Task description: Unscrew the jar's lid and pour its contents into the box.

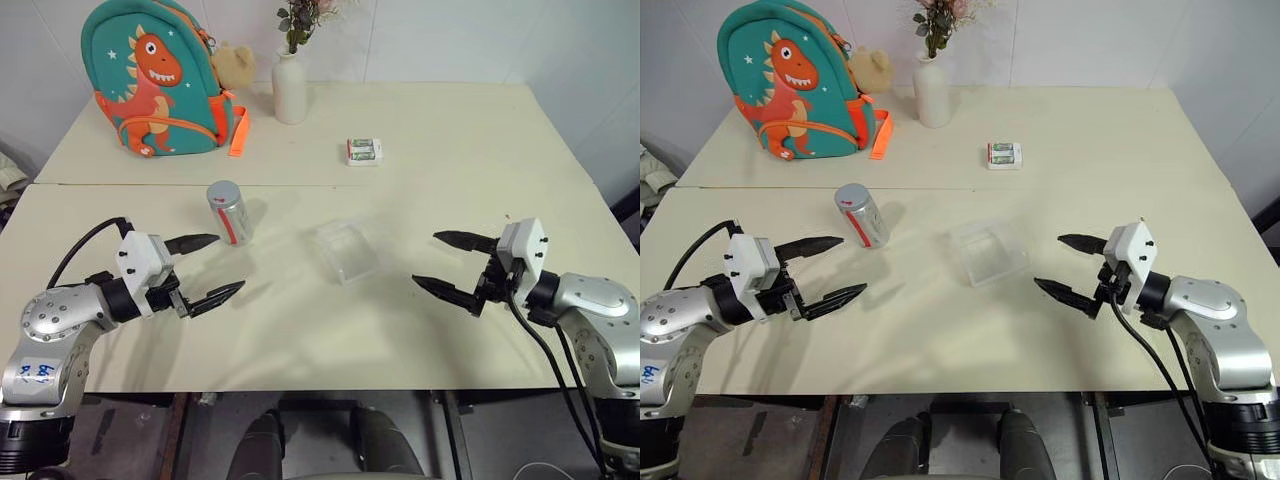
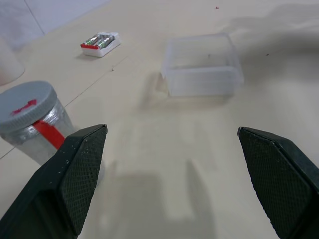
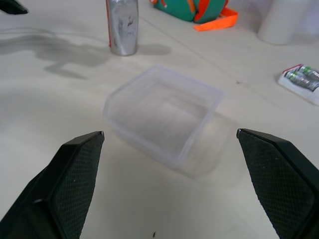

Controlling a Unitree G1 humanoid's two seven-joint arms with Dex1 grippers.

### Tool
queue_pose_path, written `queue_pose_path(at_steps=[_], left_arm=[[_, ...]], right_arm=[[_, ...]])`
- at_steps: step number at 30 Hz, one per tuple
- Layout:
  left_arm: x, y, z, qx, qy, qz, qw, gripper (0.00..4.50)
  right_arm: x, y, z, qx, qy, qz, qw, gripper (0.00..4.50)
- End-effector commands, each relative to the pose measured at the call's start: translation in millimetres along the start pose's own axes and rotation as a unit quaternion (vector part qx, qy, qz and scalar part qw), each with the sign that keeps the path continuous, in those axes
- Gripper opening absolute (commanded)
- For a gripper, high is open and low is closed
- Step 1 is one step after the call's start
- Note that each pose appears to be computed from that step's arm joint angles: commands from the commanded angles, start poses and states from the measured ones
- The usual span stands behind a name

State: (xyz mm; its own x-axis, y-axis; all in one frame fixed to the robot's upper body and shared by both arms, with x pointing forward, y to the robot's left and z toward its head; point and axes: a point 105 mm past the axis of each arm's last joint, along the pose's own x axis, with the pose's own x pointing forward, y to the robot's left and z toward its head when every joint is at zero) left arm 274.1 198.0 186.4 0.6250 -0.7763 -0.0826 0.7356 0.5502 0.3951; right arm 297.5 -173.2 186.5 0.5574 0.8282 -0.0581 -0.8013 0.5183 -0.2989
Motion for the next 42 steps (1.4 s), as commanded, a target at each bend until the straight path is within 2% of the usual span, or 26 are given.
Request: queue_pose_path(at_steps=[1, 9, 11, 15, 19, 22, 28, 34, 37, 42], left_arm=[[-9.9, 5.3, 13.5, 0.026, -0.008, 0.027, 0.999, 4.47], [-16.9, 9.1, 1.0, -0.011, 0.007, 0.117, 0.993, 4.47], [-13.4, 11.5, -4.0, -0.019, 0.018, 0.178, 0.984, 4.47], [-5.9, 28.1, -9.0, -0.068, 0.001, 0.319, 0.945, 4.47], [-1.2, 30.6, -19.4, -0.082, 0.010, 0.372, 0.925, 4.47], [9.1, 27.4, -24.6, -0.088, 0.005, 0.374, 0.923, 4.47], [34.0, 23.6, -31.7, -0.097, -0.005, 0.334, 0.938, 4.47], [42.2, 41.2, -39.0, -0.076, 0.004, 0.357, 0.931, 4.47], [51.6, 45.9, -42.8, -0.051, 0.017, 0.350, 0.935, 4.47], [58.8, 57.4, -44.1, -0.056, 0.004, 0.364, 0.930, 4.47]], right_arm=[[8.5, 2.2, 10.1, -0.014, -0.020, 0.020, 0.999, 4.50], [21.0, 0.0, 17.6, -0.013, -0.033, 0.056, 0.998, 4.50], [32.1, -0.1, 27.8, -0.011, -0.058, 0.066, 0.996, 4.50], [53.7, 6.5, 53.6, -0.017, -0.108, 0.096, 0.989, 4.50], [63.3, 14.2, 67.3, -0.025, -0.133, 0.116, 0.984, 4.50], [66.7, 14.2, 69.3, -0.027, -0.139, 0.118, 0.983, 4.50], [70.1, 11.8, 71.3, -0.037, -0.144, 0.118, 0.982, 4.50], [71.3, 13.1, 75.4, -0.047, -0.152, 0.111, 0.981, 4.50], [71.0, 10.0, 84.5, -0.018, -0.176, 0.095, 0.980, 4.50], [70.9, 13.6, 87.4, -0.019, -0.178, 0.097, 0.979, 4.50]])
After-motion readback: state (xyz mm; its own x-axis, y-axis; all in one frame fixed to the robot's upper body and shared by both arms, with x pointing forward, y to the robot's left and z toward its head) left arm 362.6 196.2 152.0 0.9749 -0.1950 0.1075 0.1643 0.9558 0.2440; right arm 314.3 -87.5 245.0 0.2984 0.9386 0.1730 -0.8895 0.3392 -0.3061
